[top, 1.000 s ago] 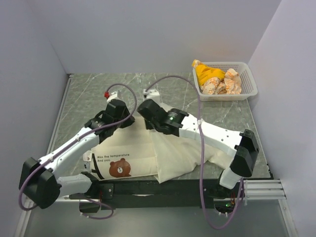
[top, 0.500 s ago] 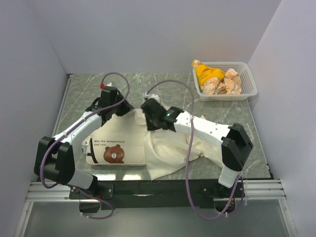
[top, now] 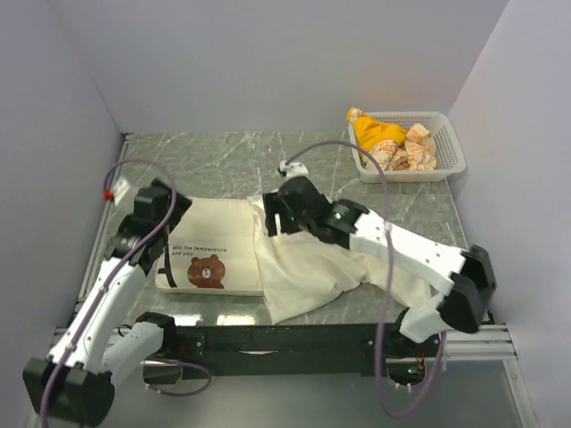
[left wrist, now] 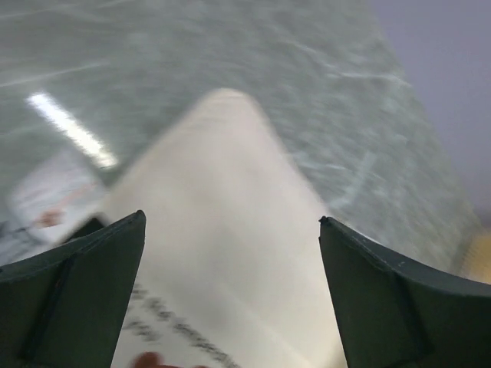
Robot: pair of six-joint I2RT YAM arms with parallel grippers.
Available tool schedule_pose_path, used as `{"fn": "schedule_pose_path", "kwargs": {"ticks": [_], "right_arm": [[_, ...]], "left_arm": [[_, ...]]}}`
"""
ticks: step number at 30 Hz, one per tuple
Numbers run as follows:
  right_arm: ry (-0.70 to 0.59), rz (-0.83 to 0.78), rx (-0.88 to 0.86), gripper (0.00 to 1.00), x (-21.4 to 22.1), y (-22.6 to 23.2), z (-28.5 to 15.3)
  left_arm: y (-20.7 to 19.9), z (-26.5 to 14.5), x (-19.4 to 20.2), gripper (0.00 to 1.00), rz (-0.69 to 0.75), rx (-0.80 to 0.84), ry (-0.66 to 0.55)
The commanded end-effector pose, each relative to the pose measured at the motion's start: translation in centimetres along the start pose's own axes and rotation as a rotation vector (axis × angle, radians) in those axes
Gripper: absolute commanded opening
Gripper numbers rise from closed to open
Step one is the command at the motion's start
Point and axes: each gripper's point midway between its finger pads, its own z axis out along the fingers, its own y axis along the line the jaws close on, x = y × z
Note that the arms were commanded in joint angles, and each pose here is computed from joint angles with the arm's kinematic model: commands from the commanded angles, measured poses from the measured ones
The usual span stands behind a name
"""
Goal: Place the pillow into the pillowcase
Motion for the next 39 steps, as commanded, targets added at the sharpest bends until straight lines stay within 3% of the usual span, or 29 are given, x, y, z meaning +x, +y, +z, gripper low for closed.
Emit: {"fn": "schedule_pose_path", "kwargs": {"ticks": [1, 10, 17, 19, 20, 21, 22, 23, 24, 25, 26, 28, 32, 35, 39], "right_arm": [[-0.068, 0.004, -0.058, 0.81, 2.7, 2.2, -4.2], [0.054, -0.057, -0.062, 0.83, 11.8, 4.8, -2.9], [0.105, -0.138, 0.066, 1.00, 13.7, 4.3, 0.3], [0.112, -0.174, 0.144, 1.00, 13.6, 3.8, 1.3], [0.111, -0.185, 0.171, 0.99, 13.5, 3.6, 1.6], [0.120, -0.206, 0.223, 0.95, 13.4, 2.8, 1.8], [0.107, -0.213, 0.256, 0.78, 12.8, 2.3, 1.8], [0.105, -0.216, 0.267, 0.61, 12.4, 2.1, 1.7], [0.091, -0.208, 0.253, 0.41, 11.2, 2.7, 1.0], [0.093, -0.219, 0.225, 0.20, 10.6, 3.3, 0.5], [0.086, -0.218, 0.200, 0.14, 9.8, 4.0, 0.1], [0.046, -0.227, 0.118, 0.05, 6.6, 6.9, -1.9], [-0.004, -0.208, -0.162, 0.01, 1.2, 14.6, -6.1], [-0.034, -0.210, -0.223, 0.00, -1.4, 17.7, -7.1], [-0.022, -0.199, -0.220, 0.00, -3.2, 17.8, -5.7]], "left_arm": [[10.3, 0.3, 0.7, 0.99, -0.051, -0.308, -0.076], [11.1, 1.8, 6.3, 0.99, -0.060, -0.086, 0.062], [9.7, 2.5, 8.8, 0.98, -0.034, 0.069, 0.131], [8.9, 2.5, 9.3, 0.85, -0.031, 0.122, 0.152], [8.6, 2.3, 9.5, 0.68, -0.034, 0.139, 0.164], [8.4, 2.2, 9.5, 0.55, -0.035, 0.151, 0.169], [7.9, 2.0, 9.4, 0.42, -0.033, 0.174, 0.168], [7.7, 1.8, 9.3, 0.19, -0.025, 0.184, 0.168], [7.3, 1.6, 8.9, 0.06, -0.025, 0.195, 0.161], [6.9, 1.2, 8.6, 0.01, -0.027, 0.212, 0.155], [6.5, 1.0, 8.2, 0.01, -0.024, 0.224, 0.151], [5.7, 0.4, 7.6, 0.01, -0.031, 0.260, 0.136], [2.6, -2.0, 6.5, 0.01, -0.060, 0.392, 0.150], [1.1, -3.6, 5.4, 0.01, -0.083, 0.445, 0.142], [-0.2, -5.5, 4.8, 0.01, -0.091, 0.503, 0.150]]}}
